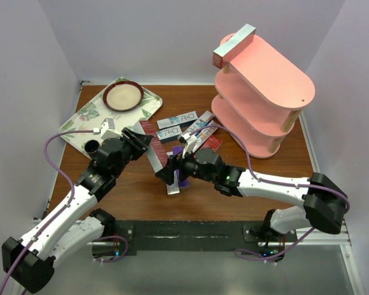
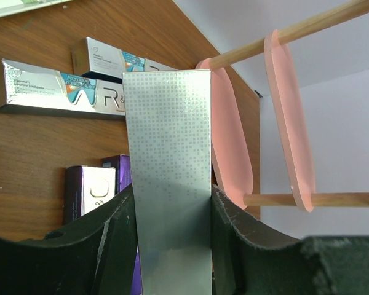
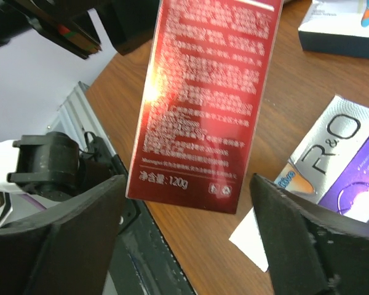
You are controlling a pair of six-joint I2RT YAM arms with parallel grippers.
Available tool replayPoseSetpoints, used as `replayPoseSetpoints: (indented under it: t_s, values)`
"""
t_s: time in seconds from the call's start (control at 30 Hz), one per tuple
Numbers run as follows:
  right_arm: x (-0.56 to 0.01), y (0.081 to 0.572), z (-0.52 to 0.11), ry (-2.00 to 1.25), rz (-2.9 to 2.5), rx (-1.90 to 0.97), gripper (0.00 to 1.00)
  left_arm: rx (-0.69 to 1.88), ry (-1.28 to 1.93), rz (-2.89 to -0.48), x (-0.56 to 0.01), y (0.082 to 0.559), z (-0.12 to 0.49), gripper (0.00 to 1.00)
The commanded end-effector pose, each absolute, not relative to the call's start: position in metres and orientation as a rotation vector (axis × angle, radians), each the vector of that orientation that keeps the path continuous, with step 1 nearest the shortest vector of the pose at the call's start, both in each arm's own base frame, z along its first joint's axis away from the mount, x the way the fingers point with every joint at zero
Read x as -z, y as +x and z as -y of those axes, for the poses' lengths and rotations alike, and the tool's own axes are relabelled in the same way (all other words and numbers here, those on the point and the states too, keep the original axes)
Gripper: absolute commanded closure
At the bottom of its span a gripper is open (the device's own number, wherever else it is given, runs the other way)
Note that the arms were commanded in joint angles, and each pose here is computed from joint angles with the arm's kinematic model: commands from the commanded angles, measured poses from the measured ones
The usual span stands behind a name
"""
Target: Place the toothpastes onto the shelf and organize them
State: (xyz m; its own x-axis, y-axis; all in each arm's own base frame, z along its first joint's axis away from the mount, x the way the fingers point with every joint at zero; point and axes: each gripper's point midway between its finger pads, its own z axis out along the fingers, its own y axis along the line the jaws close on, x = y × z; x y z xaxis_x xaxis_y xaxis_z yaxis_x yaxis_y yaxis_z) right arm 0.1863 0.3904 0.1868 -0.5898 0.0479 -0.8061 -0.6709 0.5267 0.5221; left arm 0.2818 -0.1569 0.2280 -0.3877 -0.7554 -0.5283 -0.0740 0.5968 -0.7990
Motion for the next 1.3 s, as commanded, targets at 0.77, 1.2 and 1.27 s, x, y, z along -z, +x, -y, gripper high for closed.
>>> replayPoseSetpoints:
  t_s: [0.77, 1.2, 1.27]
  values:
    - [-0.237, 0.202, -0.376, -0.449, -1.855, -1.022, 0.62, 0.841, -0.490, -1.658, -0.295, 0.282, 0.148, 0.06]
    - [-0.290, 0.223, -0.270, -0.320, -1.871, -0.548, 0.60, 0.202, -0.434, -1.516, -0.323, 0.260, 0.038, 0.00]
    - [-0.309, 0.224, -0.250, -0.290, -1.857, -0.489, 0.60, 0.152, -0.422, -1.516, -0.320, 0.257, 0.031, 0.00]
